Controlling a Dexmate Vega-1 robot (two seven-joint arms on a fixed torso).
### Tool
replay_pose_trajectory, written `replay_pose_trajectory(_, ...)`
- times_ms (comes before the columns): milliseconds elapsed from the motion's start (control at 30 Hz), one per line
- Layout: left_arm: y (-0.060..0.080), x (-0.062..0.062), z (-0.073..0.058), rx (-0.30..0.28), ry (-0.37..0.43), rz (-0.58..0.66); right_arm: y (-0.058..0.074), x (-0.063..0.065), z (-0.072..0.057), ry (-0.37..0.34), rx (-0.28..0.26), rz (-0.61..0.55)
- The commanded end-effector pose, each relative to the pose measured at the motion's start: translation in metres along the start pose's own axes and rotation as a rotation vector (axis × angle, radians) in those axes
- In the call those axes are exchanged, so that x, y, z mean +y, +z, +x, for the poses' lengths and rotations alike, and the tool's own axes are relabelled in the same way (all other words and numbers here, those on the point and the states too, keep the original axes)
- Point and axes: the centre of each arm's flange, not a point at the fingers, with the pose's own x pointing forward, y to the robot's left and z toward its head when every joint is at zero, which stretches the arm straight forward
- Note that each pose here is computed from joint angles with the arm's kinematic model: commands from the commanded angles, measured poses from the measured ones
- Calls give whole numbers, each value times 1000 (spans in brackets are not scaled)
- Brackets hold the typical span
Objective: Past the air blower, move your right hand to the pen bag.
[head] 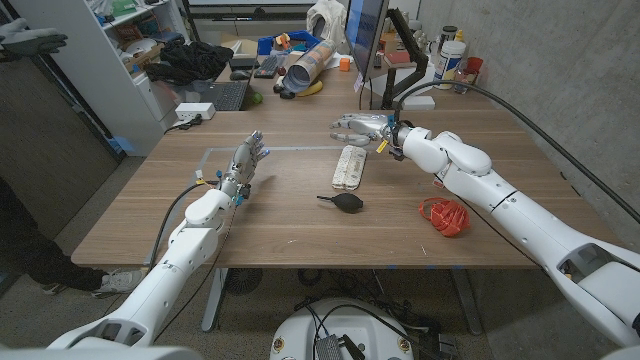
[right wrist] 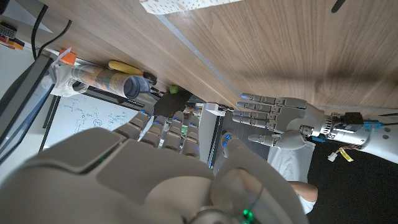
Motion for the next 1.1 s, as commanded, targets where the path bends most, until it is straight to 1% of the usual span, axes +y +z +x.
replay_pose_trajectory(33, -2, 1, 2, 3, -4, -1, 1, 2, 4, 19, -2, -11)
replay_pose_trajectory(300, -4, 1, 3, 8, -10, -3, 2, 5, 5, 33, 0, -15)
replay_pose_trajectory(433, -4, 1, 4, 7, -11, -3, 2, 5, 5, 36, 9, -17)
replay_pose_trajectory(633, -4, 1, 5, 7, -13, -4, 3, 5, 7, 44, 2, -27)
replay_pose_trajectory(1100, -7, 4, 5, 12, -13, -6, 5, 10, 11, 61, 3, -29)
